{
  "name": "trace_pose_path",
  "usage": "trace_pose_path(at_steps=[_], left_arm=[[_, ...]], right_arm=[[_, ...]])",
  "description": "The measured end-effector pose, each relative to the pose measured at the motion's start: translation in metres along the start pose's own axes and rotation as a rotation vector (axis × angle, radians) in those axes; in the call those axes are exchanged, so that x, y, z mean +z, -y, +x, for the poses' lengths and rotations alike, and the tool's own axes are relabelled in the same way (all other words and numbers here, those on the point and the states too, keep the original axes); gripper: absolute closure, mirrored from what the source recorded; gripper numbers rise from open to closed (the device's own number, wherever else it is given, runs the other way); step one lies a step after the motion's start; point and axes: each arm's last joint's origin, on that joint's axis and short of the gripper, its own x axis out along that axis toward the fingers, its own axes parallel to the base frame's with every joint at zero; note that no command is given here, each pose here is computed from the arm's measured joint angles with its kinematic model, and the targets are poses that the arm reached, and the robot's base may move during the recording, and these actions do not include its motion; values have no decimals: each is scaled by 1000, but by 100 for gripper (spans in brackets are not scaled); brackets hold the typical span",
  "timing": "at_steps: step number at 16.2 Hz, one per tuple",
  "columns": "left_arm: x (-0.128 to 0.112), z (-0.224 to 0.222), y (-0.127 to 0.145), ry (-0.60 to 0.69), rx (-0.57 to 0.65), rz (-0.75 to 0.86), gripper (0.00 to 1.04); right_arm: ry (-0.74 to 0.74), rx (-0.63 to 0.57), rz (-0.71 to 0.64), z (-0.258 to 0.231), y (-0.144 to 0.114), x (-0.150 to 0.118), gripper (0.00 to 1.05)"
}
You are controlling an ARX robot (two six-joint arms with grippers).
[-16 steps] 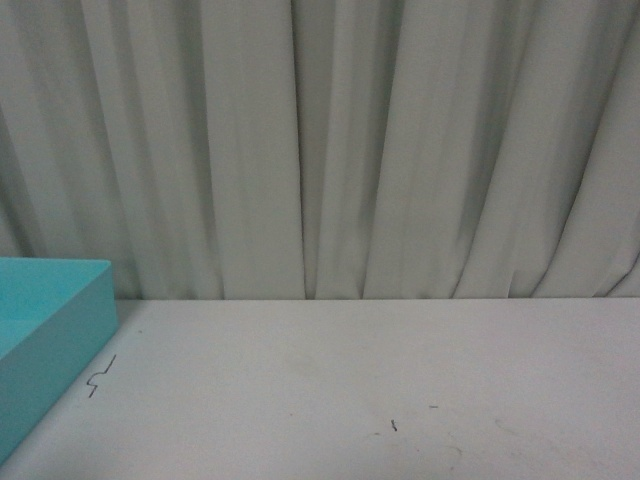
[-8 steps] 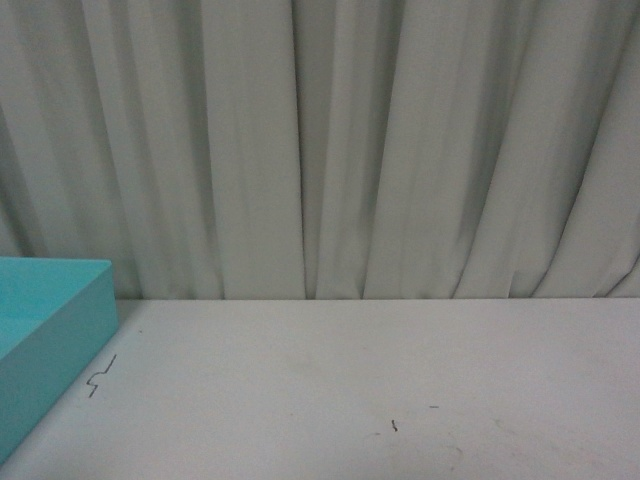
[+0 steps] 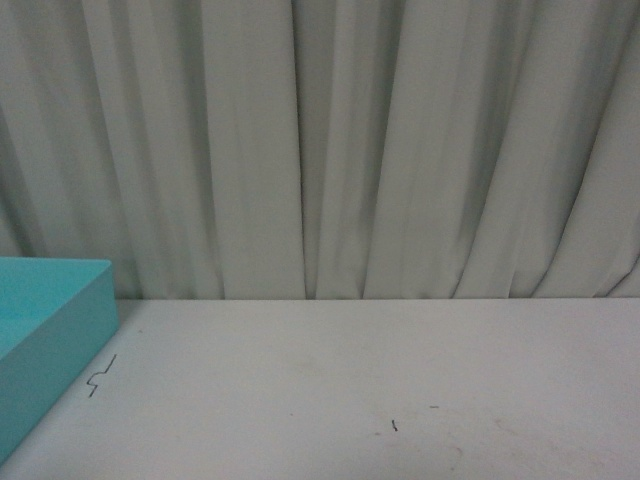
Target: Wind up and store yellow beetle toy
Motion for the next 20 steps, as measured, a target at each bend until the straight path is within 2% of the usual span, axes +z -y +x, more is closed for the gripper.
trace_pose_path(at_steps=[2,3,6,7,11,13,16,17,20], left_arm=[[-7,-10,0,-51,-1,0,103],[0,-12,0,12,1,0,103],[-3,-12,0,-8,0,0,103],[-3,-12,0,-8,0,-1,100],[-3,-12,0,-8,0,-1,53],[-3,-12,0,-8,0,-1,46],[-3,-12,0,-8,0,-1,12],[-3,-12,0,-7,0,-1,5],[-3,-12,0,-7,0,-1,7]], right_arm=[[0,0,0,0,0,0,7],[0,0,0,0,0,0,7],[0,0,0,0,0,0,7],[0,0,0,0,0,0,7],[0,0,0,0,0,0,7],[0,0,0,0,0,0,7],[0,0,0,0,0,0,7],[0,0,0,0,0,0,7],[0,0,0,0,0,0,7]])
